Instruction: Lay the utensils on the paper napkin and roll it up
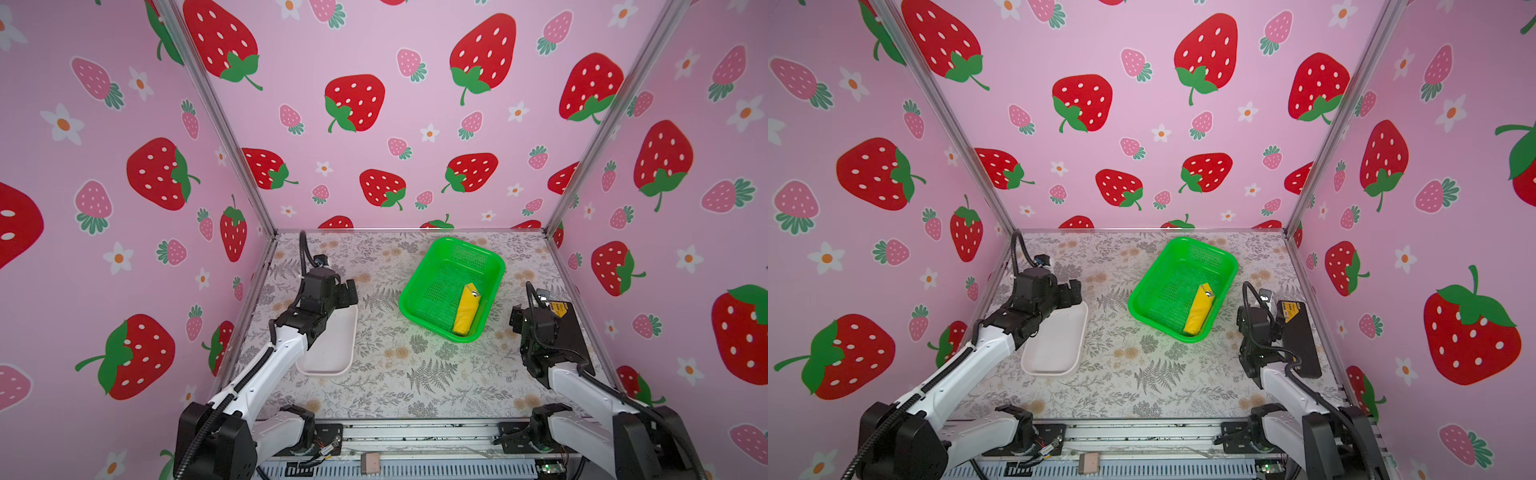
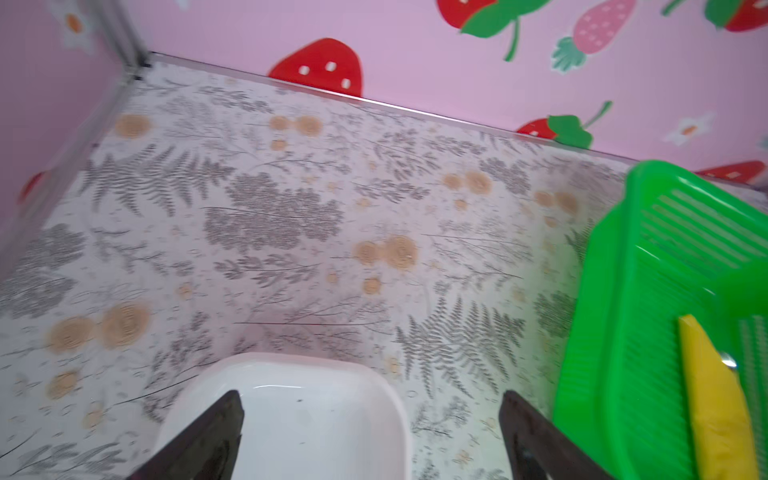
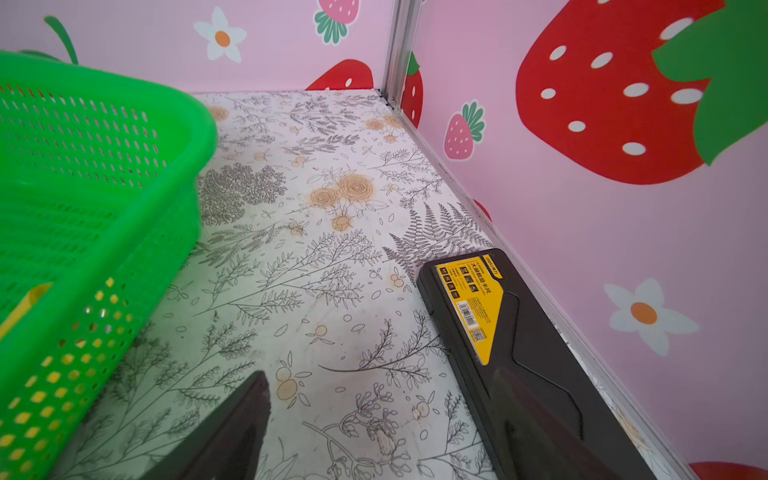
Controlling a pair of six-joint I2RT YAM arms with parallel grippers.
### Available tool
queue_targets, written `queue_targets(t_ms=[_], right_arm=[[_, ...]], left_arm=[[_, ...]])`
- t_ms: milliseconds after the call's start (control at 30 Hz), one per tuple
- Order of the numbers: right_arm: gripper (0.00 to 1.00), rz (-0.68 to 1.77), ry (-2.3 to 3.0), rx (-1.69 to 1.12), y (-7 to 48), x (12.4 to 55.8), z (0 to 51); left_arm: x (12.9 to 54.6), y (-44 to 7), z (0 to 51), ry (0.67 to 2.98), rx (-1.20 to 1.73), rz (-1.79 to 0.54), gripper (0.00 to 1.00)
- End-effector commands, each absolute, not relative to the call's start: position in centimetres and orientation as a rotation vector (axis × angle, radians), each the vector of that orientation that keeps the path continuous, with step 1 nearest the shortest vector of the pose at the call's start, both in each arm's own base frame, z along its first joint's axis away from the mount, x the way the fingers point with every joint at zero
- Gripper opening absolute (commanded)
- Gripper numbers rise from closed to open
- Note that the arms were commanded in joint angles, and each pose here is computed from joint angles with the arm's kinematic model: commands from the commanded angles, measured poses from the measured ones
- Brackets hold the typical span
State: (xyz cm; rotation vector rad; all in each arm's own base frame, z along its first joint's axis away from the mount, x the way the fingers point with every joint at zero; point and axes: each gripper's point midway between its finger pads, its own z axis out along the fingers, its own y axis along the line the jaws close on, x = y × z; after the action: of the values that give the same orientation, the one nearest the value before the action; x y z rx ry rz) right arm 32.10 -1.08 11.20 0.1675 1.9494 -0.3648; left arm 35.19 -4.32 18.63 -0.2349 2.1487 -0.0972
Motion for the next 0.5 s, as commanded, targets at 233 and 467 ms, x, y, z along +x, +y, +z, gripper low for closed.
queue_targets(t_ms=[233,467], right_arm=[[0.85,-0.207,1.701,-0.027,1.7,35.5,14.3],[0.85,-0.179,1.634,-0.096,2.6,36.3,13.5]], left_arm=[[36.1,3.2,17.8,2.008,-0.460,0.193,0.99],[36.6,4.6,16.7,1.966,-0.413,0.251,0.99]])
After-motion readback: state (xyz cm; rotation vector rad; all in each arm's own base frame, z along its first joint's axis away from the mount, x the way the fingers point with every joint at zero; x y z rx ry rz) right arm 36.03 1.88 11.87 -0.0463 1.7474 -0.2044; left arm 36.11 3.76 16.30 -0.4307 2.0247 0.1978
